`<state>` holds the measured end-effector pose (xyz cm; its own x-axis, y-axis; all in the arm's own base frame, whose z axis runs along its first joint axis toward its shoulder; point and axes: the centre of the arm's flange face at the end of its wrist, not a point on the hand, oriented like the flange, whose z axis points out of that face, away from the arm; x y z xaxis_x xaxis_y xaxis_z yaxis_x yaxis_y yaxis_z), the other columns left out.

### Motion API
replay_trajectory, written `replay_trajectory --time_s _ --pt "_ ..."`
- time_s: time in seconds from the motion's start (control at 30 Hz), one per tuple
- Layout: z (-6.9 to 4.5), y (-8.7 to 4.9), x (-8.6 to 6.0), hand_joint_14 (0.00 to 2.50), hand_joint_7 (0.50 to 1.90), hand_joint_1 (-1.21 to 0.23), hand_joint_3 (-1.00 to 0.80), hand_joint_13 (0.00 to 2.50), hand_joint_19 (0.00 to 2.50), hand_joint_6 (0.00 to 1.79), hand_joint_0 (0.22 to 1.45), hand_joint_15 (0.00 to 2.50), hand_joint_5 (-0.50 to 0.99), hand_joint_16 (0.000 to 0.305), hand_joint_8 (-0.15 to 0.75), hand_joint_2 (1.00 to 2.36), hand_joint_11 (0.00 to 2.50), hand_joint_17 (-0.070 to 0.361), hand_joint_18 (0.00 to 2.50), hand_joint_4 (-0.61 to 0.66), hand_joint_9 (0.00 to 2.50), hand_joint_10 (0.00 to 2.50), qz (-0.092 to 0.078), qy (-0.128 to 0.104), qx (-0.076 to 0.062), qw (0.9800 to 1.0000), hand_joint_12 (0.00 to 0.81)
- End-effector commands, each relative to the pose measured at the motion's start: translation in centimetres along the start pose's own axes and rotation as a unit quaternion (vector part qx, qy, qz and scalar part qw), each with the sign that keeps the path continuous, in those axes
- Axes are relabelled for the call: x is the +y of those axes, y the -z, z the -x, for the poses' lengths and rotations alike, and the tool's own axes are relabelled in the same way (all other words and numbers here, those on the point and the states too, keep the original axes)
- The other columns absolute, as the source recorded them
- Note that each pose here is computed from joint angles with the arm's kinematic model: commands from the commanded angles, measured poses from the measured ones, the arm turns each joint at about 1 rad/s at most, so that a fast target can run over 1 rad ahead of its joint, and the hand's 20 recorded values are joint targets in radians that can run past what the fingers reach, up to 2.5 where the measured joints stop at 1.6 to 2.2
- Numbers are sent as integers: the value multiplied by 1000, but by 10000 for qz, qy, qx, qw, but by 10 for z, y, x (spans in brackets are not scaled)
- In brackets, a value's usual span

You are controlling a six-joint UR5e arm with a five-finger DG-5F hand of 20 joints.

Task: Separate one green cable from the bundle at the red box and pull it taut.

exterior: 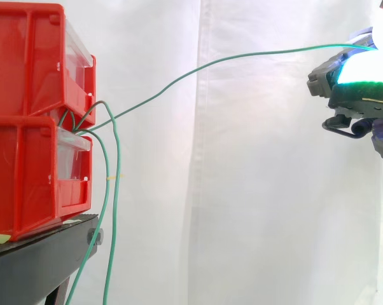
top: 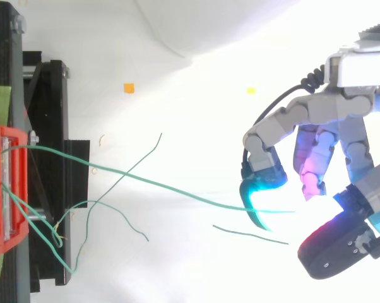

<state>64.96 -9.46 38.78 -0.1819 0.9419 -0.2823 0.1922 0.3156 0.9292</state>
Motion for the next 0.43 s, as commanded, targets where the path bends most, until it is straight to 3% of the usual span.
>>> replay_trajectory --time_s 0.0,0.4 --pt "0 0 0 18 1347 -757 -170 1222 557 505 760 458 138 39 140 1020 386 87 837 151 1805 16 2 0 0 10000 231" --pt "0 0 0 17 1347 -758 -172 1224 557 505 761 465 138 39 141 1019 374 87 835 150 1806 16 2 0 0 10000 231"
